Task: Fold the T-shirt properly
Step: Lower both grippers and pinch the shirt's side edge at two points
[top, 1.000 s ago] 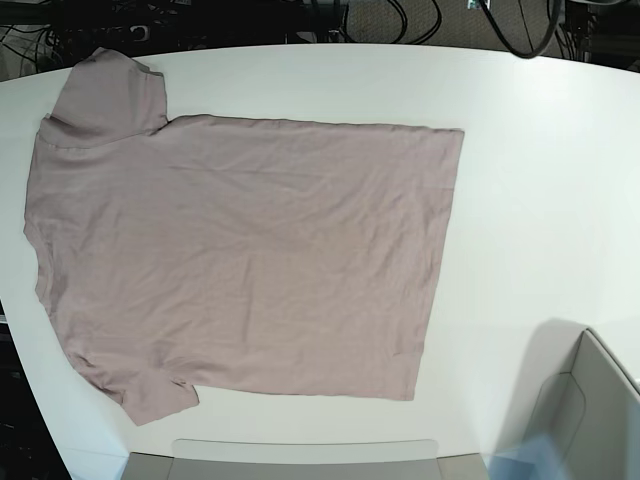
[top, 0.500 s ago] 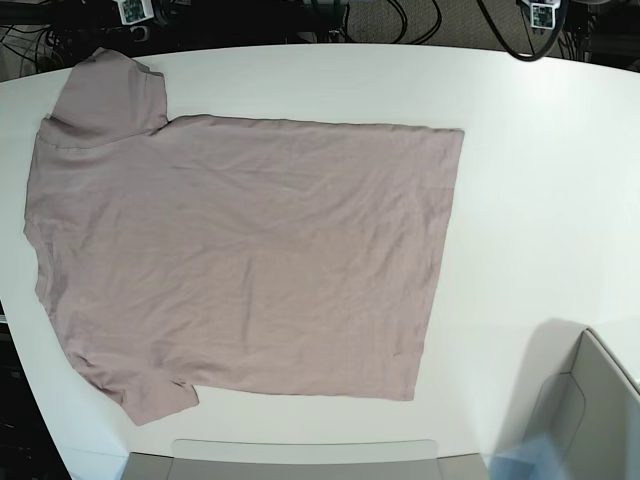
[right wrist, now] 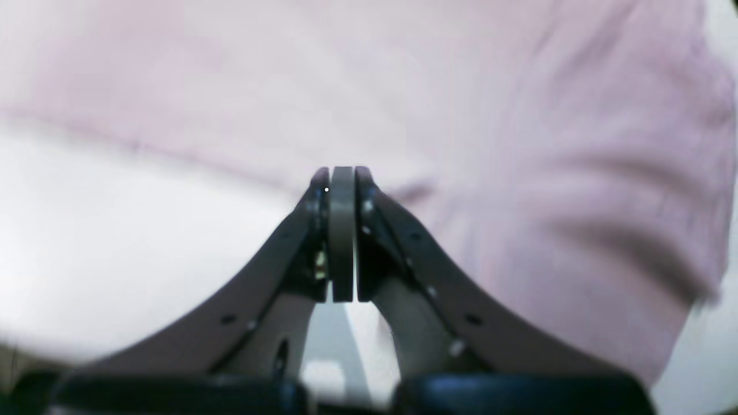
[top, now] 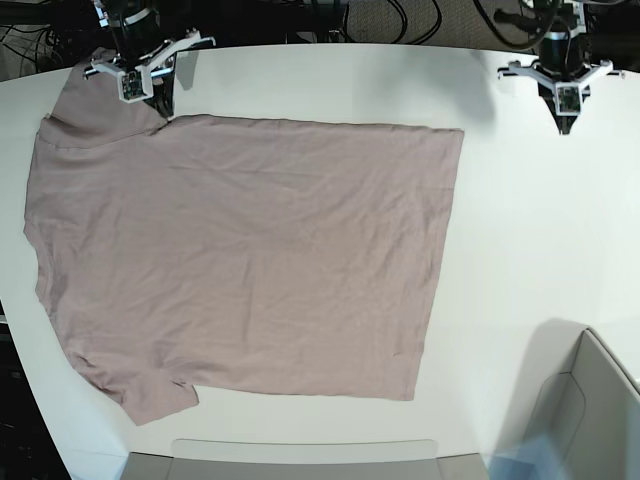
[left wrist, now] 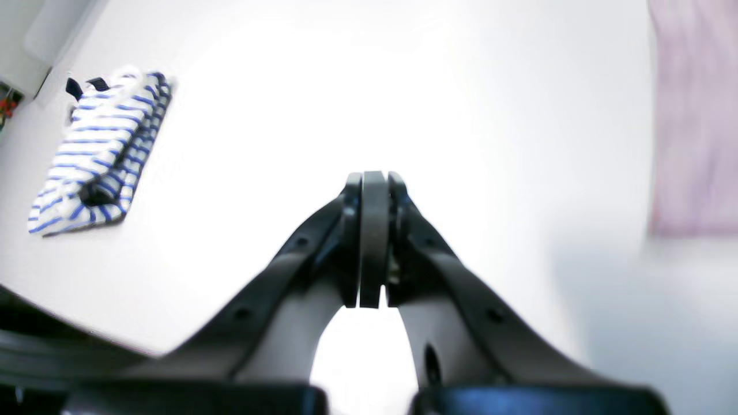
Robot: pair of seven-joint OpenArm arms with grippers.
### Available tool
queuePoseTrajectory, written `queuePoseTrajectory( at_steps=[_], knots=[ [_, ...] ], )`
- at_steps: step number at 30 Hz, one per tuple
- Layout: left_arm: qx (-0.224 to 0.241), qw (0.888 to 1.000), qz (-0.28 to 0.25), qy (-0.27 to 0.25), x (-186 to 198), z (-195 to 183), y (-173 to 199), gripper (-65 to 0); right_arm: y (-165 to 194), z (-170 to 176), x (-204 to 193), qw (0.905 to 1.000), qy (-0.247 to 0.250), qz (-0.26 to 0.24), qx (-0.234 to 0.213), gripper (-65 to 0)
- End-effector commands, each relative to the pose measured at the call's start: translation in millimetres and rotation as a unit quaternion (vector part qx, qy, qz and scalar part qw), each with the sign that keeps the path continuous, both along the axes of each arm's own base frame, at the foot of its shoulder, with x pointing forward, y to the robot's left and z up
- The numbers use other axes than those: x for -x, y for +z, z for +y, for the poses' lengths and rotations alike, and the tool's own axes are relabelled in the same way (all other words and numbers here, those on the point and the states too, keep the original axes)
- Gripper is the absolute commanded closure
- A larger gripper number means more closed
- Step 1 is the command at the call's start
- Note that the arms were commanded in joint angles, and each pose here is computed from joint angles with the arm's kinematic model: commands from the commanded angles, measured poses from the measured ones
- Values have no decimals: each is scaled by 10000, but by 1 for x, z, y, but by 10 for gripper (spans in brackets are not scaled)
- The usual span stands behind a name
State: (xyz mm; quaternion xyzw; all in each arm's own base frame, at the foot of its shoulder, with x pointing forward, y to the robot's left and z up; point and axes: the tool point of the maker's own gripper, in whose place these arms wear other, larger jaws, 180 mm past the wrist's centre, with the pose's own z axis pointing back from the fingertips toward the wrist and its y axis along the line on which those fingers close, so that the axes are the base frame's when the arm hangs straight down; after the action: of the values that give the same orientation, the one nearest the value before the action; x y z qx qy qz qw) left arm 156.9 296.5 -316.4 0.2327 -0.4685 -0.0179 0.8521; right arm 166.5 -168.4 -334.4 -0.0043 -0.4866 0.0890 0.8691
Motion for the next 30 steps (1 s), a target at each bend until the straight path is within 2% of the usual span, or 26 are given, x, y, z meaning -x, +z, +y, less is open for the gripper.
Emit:
queuePoseTrajectory(
  at_steps=[1,5,10,13,15,17,20,22,23,26,28,30],
  knots=[
    [-35,9997,-256,-31,-12,-1,13,-2,14,3,-12,9994,-49,-338,-77,0],
    [92,9969,-776,43,-35,-8,26,-4,28,10,-39,9964,-258,-750,-295,0],
    [460,9960,-706,-289,-41,-42,13,-4,26,2,-53,9977,-329,-557,-180,-5],
    [571,9961,-548,-400,-34,-53,5,-4,27,-22,-52,9969,-582,-523,10,-60],
    [641,9953,-509,-511,-35,-62,2,-5,29,-38,-47,9952,-836,-494,-77,-116],
    [718,9946,-465,-594,-34,-69,-1,-14,30,-63,-33,9917,-1167,-405,-355,-175],
    [837,9933,-394,-689,-34,-80,-6,-35,32,-95,-16,9840,-1510,-161,-935,-225],
    [945,9917,-359,-792,-34,-91,-9,-48,31,-119,-4,9740,-1869,82,-1276,-234],
    [1006,9906,-341,-863,-34,-98,-10,-52,29,-137,3,9662,-2145,174,-1422,-235],
    [1166,9875,-292,-1019,-34,-115,-14,-58,24,-182,17,9477,-2762,285,-1573,-235],
    [1197,9868,-292,-1051,-34,-118,-15,-57,18,-198,25,9477,-2771,412,-1529,-235],
    [1197,9869,-285,-1048,-34,-118,-15,-57,9,-202,33,9533,-2522,599,-1550,-235]
  ],
)
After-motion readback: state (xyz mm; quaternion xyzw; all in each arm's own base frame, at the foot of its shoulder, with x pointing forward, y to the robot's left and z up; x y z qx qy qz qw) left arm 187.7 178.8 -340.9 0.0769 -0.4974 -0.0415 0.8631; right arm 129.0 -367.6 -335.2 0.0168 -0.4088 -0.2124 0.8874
